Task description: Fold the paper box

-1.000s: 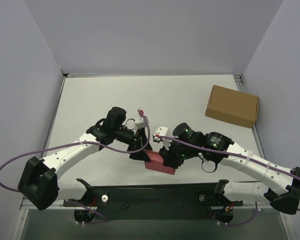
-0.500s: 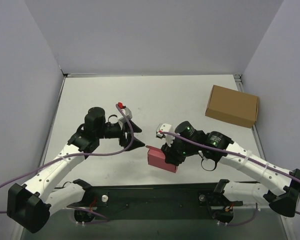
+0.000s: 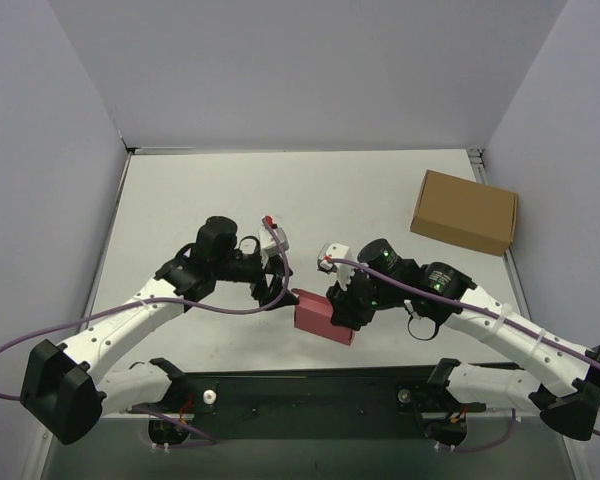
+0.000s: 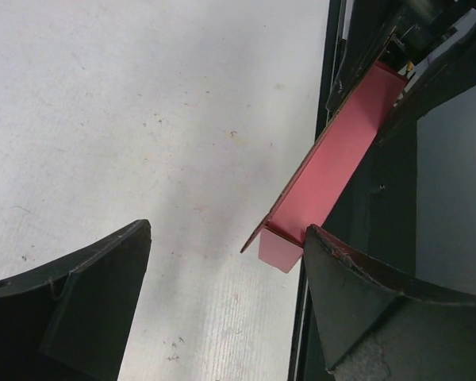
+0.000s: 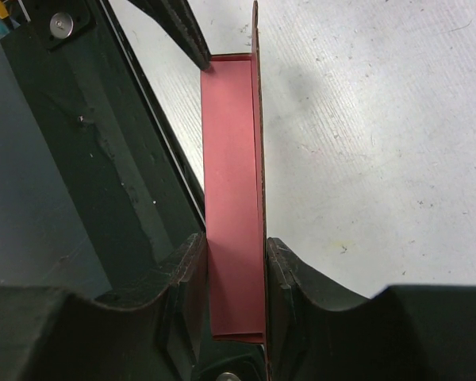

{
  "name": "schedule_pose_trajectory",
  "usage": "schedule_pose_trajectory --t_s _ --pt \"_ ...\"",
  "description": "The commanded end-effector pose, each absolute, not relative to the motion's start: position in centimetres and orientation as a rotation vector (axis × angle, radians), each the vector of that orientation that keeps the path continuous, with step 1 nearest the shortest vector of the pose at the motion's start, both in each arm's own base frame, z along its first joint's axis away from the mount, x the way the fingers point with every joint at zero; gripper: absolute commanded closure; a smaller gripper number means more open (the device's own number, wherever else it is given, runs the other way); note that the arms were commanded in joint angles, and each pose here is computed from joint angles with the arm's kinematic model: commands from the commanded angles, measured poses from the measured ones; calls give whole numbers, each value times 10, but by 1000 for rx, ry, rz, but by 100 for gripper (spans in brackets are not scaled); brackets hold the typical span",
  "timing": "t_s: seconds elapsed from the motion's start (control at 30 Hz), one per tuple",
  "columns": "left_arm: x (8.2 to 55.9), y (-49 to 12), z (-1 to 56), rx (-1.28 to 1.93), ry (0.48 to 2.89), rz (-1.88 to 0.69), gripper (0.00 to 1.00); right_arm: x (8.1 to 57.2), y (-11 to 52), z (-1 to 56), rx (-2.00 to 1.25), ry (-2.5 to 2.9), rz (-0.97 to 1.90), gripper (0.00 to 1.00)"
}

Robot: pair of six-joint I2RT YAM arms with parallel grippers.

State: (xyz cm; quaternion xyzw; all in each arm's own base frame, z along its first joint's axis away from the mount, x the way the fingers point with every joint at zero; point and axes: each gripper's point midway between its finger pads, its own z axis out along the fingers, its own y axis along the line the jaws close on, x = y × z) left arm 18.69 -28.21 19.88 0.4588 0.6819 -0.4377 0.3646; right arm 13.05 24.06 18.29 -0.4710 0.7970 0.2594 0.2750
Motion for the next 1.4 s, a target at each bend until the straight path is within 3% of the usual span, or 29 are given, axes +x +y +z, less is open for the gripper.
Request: schedule_pose_trajectory --t_s 0.0,0.27,0.43,0.83,1.17,1.37 --pt "201 -286 223 1173 1672 -1059 12 130 246 190 -1269 2113 738 80" --pt "198 -287 229 1153 1638 -1097 13 130 247 190 -1274 2112 742 80" --pt "192 -295 228 1192 1648 -1160 33 130 246 190 -1270 2111 740 80" --pt "187 -297 229 1197 1646 -1182 55 130 245 186 -1277 2127 730 80" --pt "178 -301 227 1218 1660 -1213 83 133 242 181 -1285 2138 675 80" --pt "181 -303 220 1213 1716 -1197 83 141 235 176 -1290 2149 565 80"
